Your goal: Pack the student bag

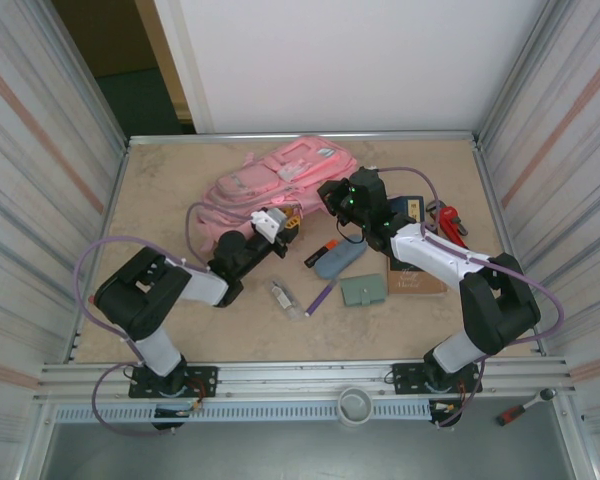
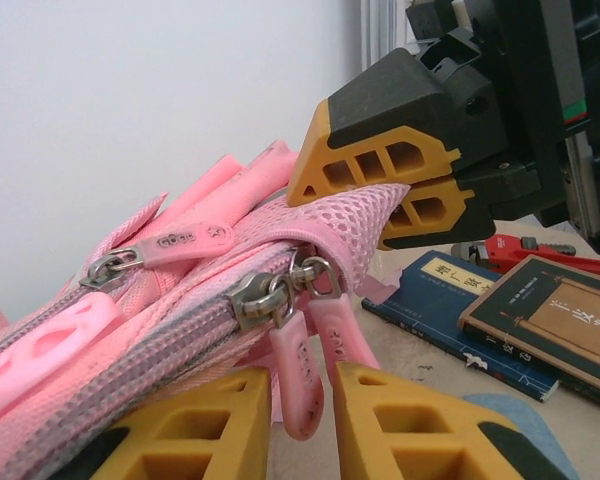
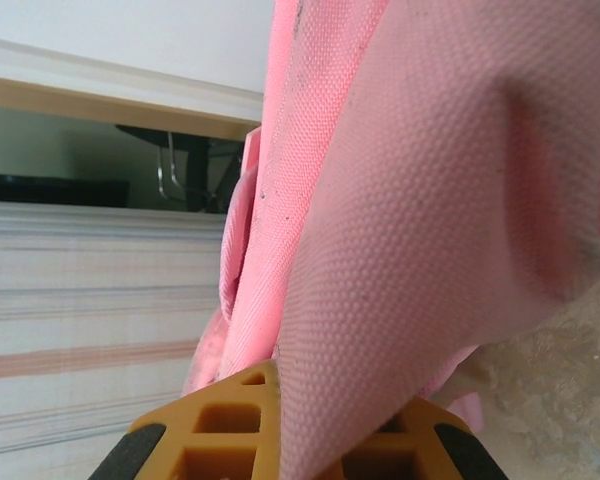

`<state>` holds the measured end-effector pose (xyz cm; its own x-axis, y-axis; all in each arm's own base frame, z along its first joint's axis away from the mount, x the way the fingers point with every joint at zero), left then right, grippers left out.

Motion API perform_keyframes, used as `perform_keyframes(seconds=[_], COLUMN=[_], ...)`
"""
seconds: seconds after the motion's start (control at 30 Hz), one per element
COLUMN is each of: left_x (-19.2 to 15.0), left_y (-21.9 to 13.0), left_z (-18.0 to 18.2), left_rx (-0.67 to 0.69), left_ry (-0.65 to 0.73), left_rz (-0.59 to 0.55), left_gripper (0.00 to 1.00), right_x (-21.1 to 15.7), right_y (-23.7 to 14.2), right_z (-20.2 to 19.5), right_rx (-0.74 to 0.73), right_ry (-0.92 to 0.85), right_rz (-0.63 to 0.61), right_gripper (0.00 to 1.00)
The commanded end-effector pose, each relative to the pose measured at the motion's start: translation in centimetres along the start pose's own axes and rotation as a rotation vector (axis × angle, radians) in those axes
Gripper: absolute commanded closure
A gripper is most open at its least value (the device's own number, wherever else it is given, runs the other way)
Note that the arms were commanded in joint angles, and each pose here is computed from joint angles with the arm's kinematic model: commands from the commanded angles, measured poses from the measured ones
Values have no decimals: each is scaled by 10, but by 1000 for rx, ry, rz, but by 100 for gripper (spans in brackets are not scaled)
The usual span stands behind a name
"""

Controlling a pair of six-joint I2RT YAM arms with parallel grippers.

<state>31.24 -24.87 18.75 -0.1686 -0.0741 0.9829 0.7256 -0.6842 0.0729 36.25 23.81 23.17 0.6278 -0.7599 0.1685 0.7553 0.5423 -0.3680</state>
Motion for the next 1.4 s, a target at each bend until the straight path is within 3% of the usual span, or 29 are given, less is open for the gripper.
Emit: perform_keyframes(seconds=[0.0, 0.2, 0.37, 0.5, 0.63, 0.9, 1.07, 1.23, 1.37], left_x=[12, 14, 12, 13, 15, 1, -2, -12, -23], left_y=[11, 20, 21, 14, 2, -24, -43, -70, -73], left_z=[16, 16, 17, 14, 11, 8, 27, 35, 31], left_rx=[81, 86, 105, 86, 65, 14, 41, 55, 61], left_ry=[0, -16, -22, -33, -75, -192, -347, -446, -475], left_rz=[-40, -44, -36, -39, -33, 155, 197, 298, 344], left_gripper=[77, 80, 90, 100, 100, 100, 100, 100, 100], right_x=[-14, -20, -19, -8, 6, 36, 56, 90, 92], right_y=[-13, -12, -11, -14, -17, -16, -6, 11, 30], right_z=[36, 36, 32, 22, 5, -27, -50, -73, -85], right_rx=[122, 123, 110, 81, 30, -125, -184, -251, -227], right_ry=[-36, -37, -41, -47, -76, -256, -300, -305, -298], right_rz=[60, 74, 70, 33, -34, -189, -215, -159, -66], right_gripper=[96, 97, 97, 97, 97, 98, 98, 98, 98])
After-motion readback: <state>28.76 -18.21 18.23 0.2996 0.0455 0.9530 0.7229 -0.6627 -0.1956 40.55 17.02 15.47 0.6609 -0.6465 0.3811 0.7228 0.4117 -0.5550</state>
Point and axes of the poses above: each hand's point on the last joint's axis, 136 mm out from that joint toward the fingers, its own y axis out along the fingers, its own z axis along the line the jaws close on, x = y × z, the point moved 5 cm from there along -y, back along the fingers, and after that the axes turned 4 degrees about y, right-handed, at the moved point
